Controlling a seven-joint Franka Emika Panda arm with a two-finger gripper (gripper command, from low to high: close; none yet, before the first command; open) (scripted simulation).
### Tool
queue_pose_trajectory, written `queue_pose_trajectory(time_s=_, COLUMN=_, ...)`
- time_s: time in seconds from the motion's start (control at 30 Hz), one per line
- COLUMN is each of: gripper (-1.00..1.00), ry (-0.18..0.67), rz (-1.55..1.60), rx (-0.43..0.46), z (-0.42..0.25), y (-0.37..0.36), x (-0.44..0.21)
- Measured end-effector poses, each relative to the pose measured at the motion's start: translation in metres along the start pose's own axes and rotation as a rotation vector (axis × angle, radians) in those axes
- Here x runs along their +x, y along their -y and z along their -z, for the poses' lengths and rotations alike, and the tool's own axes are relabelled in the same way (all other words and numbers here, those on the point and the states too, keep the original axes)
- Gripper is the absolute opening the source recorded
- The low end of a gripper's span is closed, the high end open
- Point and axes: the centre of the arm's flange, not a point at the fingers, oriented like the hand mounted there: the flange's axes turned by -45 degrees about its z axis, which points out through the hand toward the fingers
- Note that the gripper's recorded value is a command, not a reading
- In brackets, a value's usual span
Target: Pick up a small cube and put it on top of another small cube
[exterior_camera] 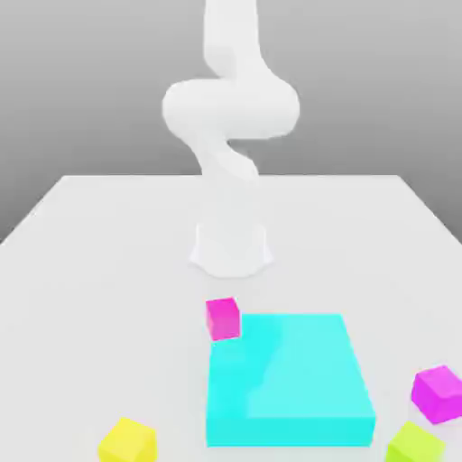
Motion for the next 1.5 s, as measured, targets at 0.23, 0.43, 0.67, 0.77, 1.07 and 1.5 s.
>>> queue_pose_trajectory(time_s=0.23, gripper=0.00, ry=0.184, rz=-0.091, rx=-0.031, z=-0.130, y=-0.028, x=-0.011)
queue_pose_trajectory(time_s=0.43, gripper=0.00, ry=0.337, rz=-0.170, rx=-0.063, z=-0.234, y=-0.056, x=-0.047)
queue_pose_trajectory(time_s=0.67, gripper=0.00, ry=0.513, rz=-0.272, rx=-0.112, z=-0.340, y=-0.094, x=-0.117)
queue_pose_trajectory(time_s=0.77, gripper=0.00, ry=0.589, rz=-0.307, rx=-0.131, z=-0.380, y=-0.106, x=-0.156)
queue_pose_trajectory(time_s=1.07, gripper=0.00, ry=0.718, rz=-0.372, rx=-0.171, z=-0.478, y=-0.128, x=-0.266)
queue_pose_trajectory(time_s=1.5, gripper=-1.00, ry=0.722, rz=-0.344, rx=-0.157, z=-0.443, y=-0.115, x=-0.233)
